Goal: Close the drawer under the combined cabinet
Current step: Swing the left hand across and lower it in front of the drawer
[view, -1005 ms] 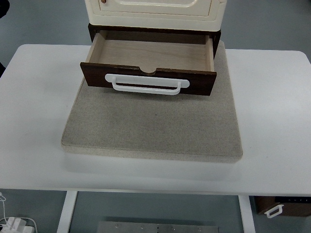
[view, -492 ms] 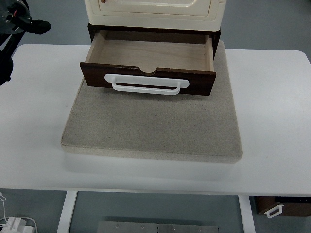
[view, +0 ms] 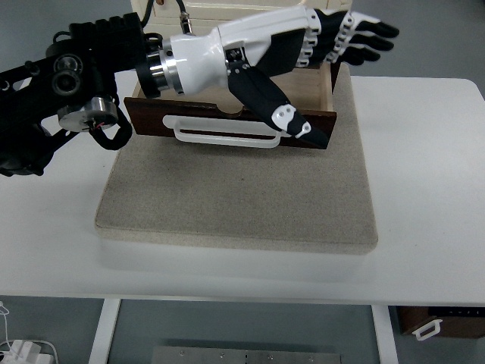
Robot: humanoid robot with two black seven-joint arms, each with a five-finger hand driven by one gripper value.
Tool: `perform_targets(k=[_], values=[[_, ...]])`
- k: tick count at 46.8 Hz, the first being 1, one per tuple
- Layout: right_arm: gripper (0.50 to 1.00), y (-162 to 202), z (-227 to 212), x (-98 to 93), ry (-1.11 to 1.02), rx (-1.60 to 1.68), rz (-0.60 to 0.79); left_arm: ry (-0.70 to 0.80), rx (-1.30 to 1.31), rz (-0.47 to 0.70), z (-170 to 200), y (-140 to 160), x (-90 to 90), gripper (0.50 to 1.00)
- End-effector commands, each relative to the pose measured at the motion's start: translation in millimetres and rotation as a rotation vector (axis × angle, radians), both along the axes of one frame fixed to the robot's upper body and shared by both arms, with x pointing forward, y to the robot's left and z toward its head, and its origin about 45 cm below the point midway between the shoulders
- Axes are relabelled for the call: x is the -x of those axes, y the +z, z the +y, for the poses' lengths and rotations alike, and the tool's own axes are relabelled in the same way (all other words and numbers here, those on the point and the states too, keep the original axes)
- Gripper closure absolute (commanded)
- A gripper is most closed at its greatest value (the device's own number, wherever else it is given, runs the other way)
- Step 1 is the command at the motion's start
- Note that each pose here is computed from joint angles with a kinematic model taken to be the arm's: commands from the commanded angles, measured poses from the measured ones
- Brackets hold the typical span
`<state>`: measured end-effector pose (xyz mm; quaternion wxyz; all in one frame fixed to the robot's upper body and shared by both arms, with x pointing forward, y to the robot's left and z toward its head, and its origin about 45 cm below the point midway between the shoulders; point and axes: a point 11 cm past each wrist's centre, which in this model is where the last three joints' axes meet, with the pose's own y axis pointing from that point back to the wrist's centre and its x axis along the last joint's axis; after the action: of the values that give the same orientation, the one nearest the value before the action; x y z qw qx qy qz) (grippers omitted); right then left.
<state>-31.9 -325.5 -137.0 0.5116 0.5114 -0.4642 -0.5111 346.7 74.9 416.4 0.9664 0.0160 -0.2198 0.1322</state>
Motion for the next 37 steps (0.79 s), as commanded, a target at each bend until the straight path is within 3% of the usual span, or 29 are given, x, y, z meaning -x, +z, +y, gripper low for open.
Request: perform_targets(k=[1,7,17,37], values=[[0.548,0.0,0.0,-0.1,0.0,0.0,-0.001,-0.026,-0.075,0.023,-5.3,-23.5,5.7,0.5],[0.548,0.0,0.0,0.1,0.0,0.0,0.0,-0.086,-0.23,0.01,-7.6,-60.1,16.6,0.5],[0.548,0.0,0.0,0.1,0.0,0.0,0.0,-0.16,-0.382,0.043,1.2,-91.3,23.2,0.5],[0.548,0.0,0.0,0.1,0.0,0.0,0.0,-0.032,-0.677,0.105,37.1,-122.7,-2.4,0.5]])
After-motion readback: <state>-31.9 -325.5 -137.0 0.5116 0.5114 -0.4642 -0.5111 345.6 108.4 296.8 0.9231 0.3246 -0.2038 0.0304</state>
